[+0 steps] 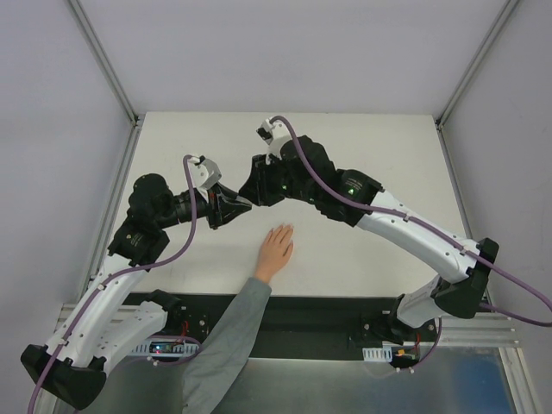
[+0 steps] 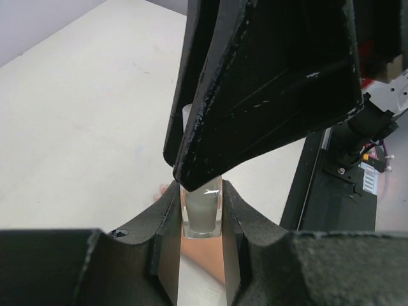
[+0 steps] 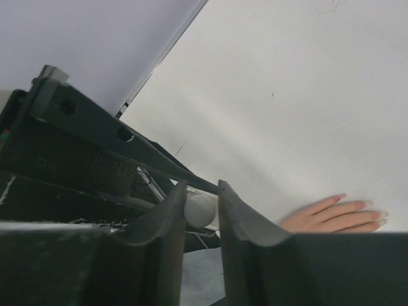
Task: Paint the nails
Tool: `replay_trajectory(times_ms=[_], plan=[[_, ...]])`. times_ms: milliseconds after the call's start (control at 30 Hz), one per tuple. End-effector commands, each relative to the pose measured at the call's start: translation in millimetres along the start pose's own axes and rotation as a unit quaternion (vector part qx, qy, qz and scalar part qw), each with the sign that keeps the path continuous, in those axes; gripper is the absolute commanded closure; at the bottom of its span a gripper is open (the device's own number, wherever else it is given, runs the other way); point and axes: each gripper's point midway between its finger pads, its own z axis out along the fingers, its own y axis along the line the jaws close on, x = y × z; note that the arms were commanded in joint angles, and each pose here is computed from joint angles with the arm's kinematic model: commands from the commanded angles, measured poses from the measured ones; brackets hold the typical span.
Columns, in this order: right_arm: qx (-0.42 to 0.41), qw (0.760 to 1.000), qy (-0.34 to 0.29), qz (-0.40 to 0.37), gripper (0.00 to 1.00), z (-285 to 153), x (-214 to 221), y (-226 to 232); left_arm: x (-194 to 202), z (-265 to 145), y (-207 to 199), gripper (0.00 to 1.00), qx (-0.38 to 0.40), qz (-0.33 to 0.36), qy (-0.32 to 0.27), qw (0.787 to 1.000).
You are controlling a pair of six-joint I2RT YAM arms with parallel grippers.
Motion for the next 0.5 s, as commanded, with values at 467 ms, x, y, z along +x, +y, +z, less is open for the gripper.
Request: replay_trajectory(times_ms=[467], plan=[[-0.403,0.892,0.066,-0.190,0.99,-71.8,37.6,52.9,-22.7,-32.0,-102.4,1.00,0.274,0.012,-0.016,0.961]])
